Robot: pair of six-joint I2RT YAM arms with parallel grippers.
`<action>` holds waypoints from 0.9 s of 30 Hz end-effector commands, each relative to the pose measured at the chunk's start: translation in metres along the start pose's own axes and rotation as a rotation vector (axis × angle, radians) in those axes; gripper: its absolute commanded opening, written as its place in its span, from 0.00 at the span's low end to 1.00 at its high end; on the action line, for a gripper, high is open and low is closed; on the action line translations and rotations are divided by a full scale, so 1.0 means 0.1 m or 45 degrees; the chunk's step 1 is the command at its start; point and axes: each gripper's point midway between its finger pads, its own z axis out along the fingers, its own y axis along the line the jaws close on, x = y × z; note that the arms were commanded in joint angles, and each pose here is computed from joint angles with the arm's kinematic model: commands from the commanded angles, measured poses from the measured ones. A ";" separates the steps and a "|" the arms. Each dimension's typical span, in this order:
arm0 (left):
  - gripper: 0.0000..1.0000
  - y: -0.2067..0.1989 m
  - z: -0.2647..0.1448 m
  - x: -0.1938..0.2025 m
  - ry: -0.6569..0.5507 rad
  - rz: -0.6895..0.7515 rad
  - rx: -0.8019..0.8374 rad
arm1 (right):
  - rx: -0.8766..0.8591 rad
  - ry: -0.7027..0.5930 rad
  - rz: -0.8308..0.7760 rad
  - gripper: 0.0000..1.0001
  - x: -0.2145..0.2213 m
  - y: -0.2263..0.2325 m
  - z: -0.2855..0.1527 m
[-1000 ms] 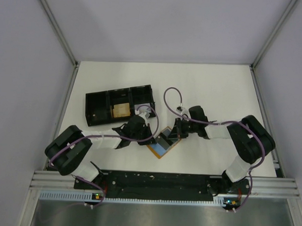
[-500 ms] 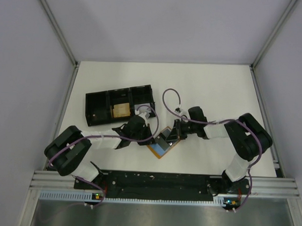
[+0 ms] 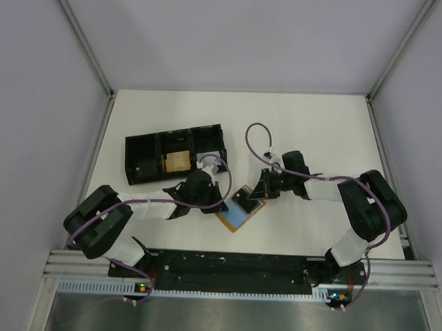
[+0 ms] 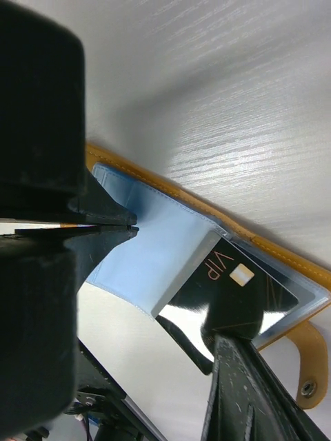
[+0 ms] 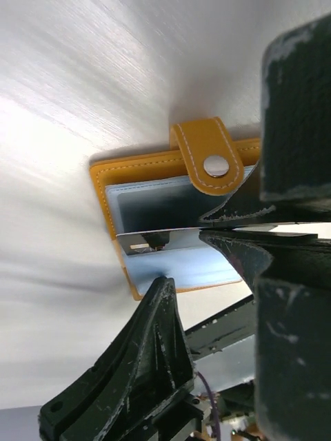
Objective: Take the credit cards out of the card holder
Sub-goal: Remove the credit card from the card holder, then place the credit card in the storage box.
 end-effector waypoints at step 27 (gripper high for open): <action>0.81 -1.35 -1.30 -0.85 -0.468 0.973 0.666 | -0.296 -0.297 -0.749 0.00 -0.34 1.37 -1.02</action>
